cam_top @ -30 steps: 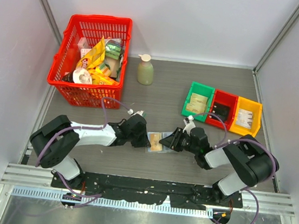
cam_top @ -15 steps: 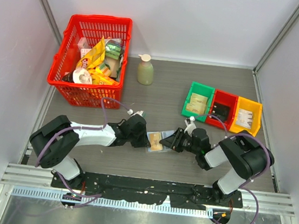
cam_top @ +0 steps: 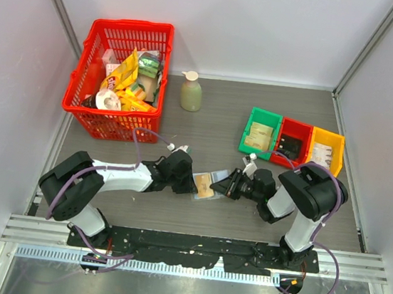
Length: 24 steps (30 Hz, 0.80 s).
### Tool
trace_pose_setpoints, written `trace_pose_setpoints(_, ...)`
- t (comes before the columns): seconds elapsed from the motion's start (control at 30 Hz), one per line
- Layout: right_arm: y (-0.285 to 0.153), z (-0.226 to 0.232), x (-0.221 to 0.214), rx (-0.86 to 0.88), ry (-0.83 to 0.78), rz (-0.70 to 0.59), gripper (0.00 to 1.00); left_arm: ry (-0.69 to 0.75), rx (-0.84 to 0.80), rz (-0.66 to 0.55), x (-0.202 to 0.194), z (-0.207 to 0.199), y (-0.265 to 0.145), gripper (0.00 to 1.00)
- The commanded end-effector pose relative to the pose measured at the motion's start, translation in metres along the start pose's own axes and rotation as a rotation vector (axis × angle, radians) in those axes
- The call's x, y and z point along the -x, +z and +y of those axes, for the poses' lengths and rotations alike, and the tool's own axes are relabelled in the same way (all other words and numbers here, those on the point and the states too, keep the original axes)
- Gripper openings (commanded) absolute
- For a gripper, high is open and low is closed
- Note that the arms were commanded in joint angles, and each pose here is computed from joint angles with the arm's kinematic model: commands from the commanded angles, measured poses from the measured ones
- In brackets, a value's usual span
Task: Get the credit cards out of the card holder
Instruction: Remove the credit card from the card holder.
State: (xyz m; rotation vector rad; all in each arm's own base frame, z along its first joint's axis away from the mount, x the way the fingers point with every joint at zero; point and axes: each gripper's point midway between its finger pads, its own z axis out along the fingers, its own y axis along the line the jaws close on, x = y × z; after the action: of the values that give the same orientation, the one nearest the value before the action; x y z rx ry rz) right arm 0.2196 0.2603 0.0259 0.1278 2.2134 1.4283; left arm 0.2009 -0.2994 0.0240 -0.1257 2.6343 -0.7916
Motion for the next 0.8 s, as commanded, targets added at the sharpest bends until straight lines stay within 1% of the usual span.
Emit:
trace_pose_setpoints(0.0,-0.008,0.015,-0.008,0.061,-0.016,0.043,0.11,0.02,0.146,0.072,-0.022,0.038,0.002,0.0)
trace_pose_setpoints(0.1,-0.011,0.012,-0.008,0.045,-0.021,0.044,0.09,0.02,0.154,0.078,-0.023,0.039,0.003,0.0)
trace_pose_setpoints(0.33,-0.015,0.008,-0.006,0.027,-0.029,0.047,0.08,0.023,0.155,0.077,-0.023,0.039,0.002,0.0)
trace_pose_setpoints(0.47,-0.017,0.006,-0.002,0.022,-0.024,0.037,0.01,0.026,0.145,0.072,-0.021,0.037,0.0,0.0)
trace_pose_setpoints(0.57,-0.021,0.004,0.001,0.009,-0.03,0.025,0.01,0.026,0.146,0.073,-0.021,0.037,-0.001,0.0)
trace_pose_setpoints(0.63,-0.022,0.002,0.003,-0.017,-0.043,0.023,0.01,0.026,0.147,0.074,-0.021,0.037,0.0,0.0)
trace_pose_setpoints(0.7,-0.026,-0.009,0.0,-0.081,-0.04,0.04,0.01,0.026,0.148,0.072,-0.021,0.037,-0.001,0.0)
trace_pose_setpoints(0.77,-0.028,-0.013,0.002,-0.12,-0.088,0.053,0.01,0.023,0.134,0.063,-0.018,0.033,-0.002,0.0)
